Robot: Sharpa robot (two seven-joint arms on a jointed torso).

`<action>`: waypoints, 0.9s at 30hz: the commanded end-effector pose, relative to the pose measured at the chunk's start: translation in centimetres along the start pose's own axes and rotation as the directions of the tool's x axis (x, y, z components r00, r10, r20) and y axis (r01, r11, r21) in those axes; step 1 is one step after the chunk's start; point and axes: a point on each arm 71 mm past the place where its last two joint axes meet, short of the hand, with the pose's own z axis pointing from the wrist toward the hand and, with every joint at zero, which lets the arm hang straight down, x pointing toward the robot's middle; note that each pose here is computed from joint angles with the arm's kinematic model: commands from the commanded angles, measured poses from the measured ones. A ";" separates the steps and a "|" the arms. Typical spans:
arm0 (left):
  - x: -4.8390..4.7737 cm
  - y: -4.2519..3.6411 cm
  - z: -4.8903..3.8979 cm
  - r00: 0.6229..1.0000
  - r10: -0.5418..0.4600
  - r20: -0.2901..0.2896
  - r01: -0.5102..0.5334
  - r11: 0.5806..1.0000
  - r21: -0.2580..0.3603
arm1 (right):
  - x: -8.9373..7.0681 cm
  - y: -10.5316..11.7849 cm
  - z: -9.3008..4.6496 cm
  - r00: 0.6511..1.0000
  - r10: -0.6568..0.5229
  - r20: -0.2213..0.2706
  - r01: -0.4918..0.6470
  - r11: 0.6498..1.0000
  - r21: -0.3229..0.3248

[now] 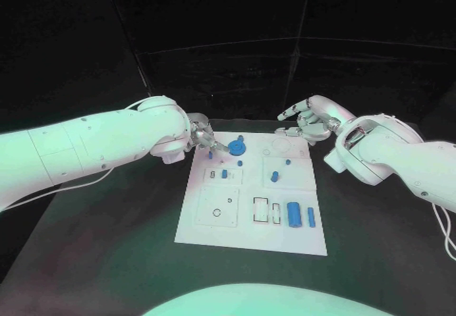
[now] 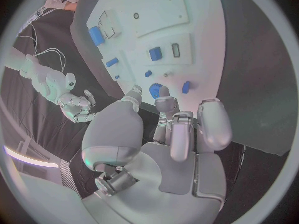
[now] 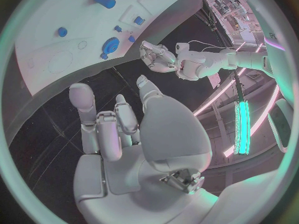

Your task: Assemble the parts on the task board

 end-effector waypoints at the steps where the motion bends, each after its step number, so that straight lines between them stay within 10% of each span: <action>1: -1.09 0.30 0.36 0.999 0.019 -0.030 -0.019 1.000 -0.013 | 0.0 0.2 0.1 1.000 -0.002 0.001 0.002 1.000 -0.009; 11: -3.26 1.38 2.62 0.999 0.020 -0.043 -0.023 0.996 -0.083 | 0.1 0.3 0.2 1.000 -0.001 -0.003 0.001 1.000 -0.011; 27: -2.38 1.66 4.88 0.995 0.030 -0.098 -0.042 0.991 -0.125 | 0.3 0.5 0.4 1.000 0.000 -0.007 0.000 1.000 -0.015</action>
